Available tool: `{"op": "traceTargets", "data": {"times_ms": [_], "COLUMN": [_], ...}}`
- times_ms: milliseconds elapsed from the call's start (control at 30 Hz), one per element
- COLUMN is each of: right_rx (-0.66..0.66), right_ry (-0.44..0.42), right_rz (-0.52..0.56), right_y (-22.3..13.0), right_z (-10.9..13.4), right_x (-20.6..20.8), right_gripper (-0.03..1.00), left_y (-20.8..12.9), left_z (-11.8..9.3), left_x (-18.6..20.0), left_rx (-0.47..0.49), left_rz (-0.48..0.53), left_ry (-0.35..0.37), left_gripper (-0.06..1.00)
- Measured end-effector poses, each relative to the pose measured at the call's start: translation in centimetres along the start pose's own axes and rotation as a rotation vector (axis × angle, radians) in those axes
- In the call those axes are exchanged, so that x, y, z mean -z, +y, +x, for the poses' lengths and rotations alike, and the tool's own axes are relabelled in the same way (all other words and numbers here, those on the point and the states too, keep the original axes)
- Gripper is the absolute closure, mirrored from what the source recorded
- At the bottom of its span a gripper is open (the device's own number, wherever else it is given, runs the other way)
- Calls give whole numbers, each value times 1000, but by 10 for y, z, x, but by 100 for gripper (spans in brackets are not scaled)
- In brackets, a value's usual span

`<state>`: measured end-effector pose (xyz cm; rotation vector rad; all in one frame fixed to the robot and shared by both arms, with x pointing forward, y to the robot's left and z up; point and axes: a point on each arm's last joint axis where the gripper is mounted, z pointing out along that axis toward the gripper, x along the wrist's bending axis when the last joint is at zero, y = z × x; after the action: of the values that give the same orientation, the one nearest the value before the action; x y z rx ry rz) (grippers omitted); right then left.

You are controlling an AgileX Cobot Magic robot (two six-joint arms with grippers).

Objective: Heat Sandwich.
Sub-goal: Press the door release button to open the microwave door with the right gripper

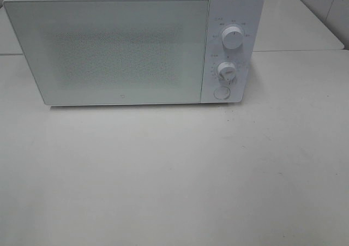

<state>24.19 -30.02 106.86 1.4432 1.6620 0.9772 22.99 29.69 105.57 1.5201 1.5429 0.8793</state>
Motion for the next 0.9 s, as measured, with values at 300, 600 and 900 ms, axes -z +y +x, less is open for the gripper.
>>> {"op": "traceTargets", "data": {"times_ms": [300, 600, 900], "right_rx": [-5, -33, -40], "right_ry": [9, 15, 20], "right_rz": [-19, -89, -73], "right_y": [28, 54, 68], "right_z": [1, 1, 2], "right_x": [-27, -56, -92], "right_gripper": [25, 25, 25], "left_y": [0, 0, 0], "left_z": [0, 0, 0], "left_x": [0, 0, 0], "left_rx": [0, 0, 0], "left_rz": [0, 0, 0], "left_ry": [0, 0, 0], "left_gripper": [-3, -3, -3]}}
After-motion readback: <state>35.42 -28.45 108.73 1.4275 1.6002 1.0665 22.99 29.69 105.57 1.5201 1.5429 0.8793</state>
